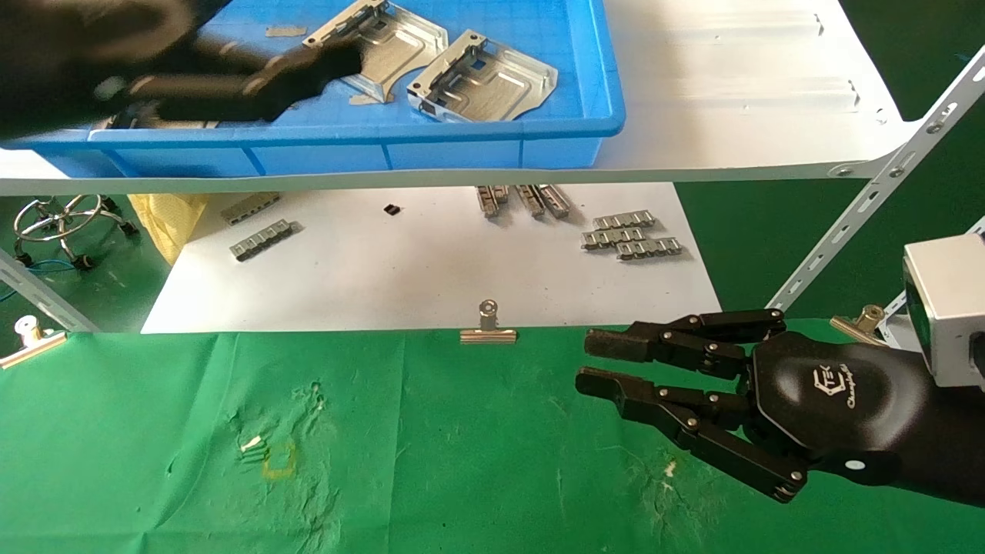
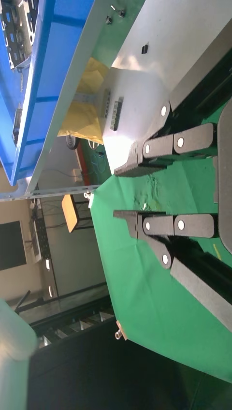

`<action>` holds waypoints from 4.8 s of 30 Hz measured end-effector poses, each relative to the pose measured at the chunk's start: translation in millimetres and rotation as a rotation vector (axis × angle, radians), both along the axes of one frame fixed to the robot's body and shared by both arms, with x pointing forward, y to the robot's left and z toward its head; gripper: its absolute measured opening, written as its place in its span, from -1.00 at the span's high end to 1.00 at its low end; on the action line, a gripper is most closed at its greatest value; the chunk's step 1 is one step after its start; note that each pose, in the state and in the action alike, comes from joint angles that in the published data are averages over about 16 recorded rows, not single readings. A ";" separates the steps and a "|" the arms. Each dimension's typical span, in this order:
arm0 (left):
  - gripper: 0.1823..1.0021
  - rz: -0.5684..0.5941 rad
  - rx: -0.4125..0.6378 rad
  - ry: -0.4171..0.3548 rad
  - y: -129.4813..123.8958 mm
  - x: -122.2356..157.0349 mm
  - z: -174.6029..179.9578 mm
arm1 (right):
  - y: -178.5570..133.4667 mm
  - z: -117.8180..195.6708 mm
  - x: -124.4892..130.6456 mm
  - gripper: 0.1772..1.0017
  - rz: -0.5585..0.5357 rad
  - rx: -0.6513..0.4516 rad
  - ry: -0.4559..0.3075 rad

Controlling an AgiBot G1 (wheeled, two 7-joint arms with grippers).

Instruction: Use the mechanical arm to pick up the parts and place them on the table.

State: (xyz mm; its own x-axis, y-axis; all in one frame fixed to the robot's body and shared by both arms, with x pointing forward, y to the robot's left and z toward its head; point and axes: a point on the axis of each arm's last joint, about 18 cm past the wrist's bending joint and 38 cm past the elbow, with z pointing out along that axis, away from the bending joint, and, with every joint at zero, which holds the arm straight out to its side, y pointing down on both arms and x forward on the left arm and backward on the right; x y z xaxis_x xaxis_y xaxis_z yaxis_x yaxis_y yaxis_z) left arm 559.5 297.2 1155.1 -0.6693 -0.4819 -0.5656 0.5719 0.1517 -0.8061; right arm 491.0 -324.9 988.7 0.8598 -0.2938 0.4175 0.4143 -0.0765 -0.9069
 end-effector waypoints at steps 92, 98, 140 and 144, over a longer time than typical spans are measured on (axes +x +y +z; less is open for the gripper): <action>0.78 0.009 0.469 -0.064 68.4 3.7 -136.4 | 0.0 0.0 0.0 -0.76 0.000 0.000 0.000; 0.78 0.073 0.587 -0.014 93.9 25.9 -196.3 | 0.0 0.0 0.0 -0.90 0.000 0.000 0.000; 0.05 0.173 0.286 0.129 104.5 61.8 -221.8 | -0.1 0.0 0.0 -1.00 0.000 0.000 0.000; -0.19 0.173 0.225 0.174 104.7 62.0 -224.3 | -0.1 0.0 0.1 -1.00 0.000 0.000 0.000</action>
State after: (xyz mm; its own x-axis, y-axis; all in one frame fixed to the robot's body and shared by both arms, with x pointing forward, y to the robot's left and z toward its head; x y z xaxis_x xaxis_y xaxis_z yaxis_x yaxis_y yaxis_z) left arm 621.5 402.0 930.8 -0.6842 -0.4729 -0.5552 0.3791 0.4198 -0.8247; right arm 491.1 -325.0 988.7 0.8598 -0.2942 0.4173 0.4141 -0.0764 -0.9070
